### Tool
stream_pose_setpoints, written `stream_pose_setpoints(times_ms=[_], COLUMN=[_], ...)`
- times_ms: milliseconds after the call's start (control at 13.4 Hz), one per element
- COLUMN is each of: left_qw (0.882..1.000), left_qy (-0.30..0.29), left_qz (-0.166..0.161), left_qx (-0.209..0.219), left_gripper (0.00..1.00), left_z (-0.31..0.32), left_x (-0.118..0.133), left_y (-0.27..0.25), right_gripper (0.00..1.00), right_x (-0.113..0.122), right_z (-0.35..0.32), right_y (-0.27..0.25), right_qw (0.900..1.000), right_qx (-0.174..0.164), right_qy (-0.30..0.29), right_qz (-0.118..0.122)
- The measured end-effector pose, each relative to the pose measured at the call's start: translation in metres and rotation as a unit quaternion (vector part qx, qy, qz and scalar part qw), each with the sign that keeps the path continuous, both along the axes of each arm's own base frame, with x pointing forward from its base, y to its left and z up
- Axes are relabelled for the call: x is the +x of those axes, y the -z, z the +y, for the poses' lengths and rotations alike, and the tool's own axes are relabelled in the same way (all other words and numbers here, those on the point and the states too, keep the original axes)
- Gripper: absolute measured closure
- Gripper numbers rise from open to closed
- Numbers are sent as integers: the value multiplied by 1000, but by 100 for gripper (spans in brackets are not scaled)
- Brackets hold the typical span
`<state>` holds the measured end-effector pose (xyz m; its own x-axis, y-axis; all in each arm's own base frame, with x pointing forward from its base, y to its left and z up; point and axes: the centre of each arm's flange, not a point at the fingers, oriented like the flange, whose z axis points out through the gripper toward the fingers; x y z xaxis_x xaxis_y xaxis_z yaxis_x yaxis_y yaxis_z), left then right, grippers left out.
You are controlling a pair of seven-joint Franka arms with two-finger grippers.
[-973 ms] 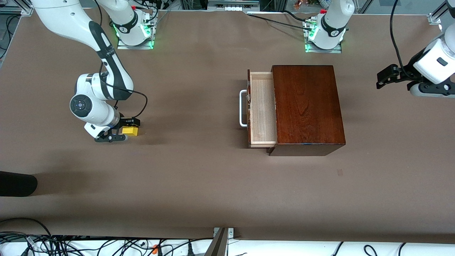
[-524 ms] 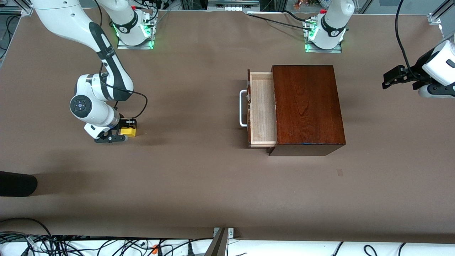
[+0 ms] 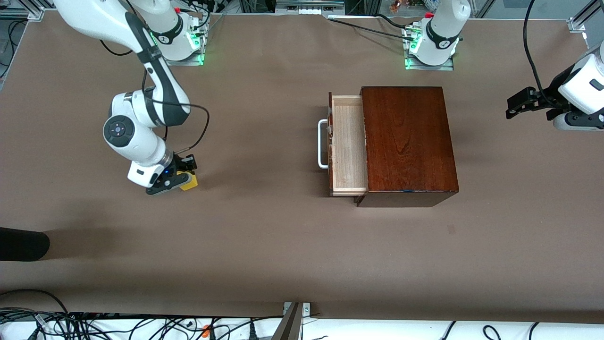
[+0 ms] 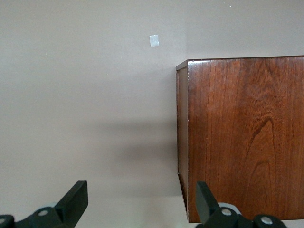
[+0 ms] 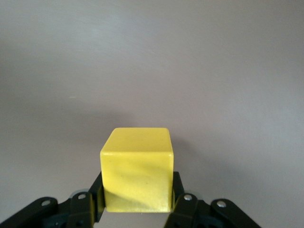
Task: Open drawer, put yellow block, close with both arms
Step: 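Lift the yellow cube with the right gripper and carry it over the drawer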
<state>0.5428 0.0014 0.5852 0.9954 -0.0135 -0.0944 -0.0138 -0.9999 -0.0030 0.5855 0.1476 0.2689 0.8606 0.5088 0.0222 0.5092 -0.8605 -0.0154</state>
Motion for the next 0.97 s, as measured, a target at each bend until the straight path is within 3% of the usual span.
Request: stream_pose_setpoints(times_ms=[150, 449, 673, 973], left_qw=[1000, 1000, 1000, 1000], left_qy=[-1, 0, 1, 4], left_qz=[3, 6, 9, 10], left_qx=[0, 1, 1, 1], left_gripper=[0, 0, 0, 0], left_z=[0, 0, -2, -5], left_x=[2, 3, 4, 5], left_y=[3, 7, 9, 11], right_gripper=[44, 44, 44, 44], right_x=[1, -11, -45, -98], right_z=[25, 124, 213, 319], right_y=[-22, -82, -120, -150], right_qw=[995, 970, 945, 909], right_qx=[7, 13, 0, -13], right_qy=[-97, -242, -327, -416], right_qz=[-5, -11, -25, -24])
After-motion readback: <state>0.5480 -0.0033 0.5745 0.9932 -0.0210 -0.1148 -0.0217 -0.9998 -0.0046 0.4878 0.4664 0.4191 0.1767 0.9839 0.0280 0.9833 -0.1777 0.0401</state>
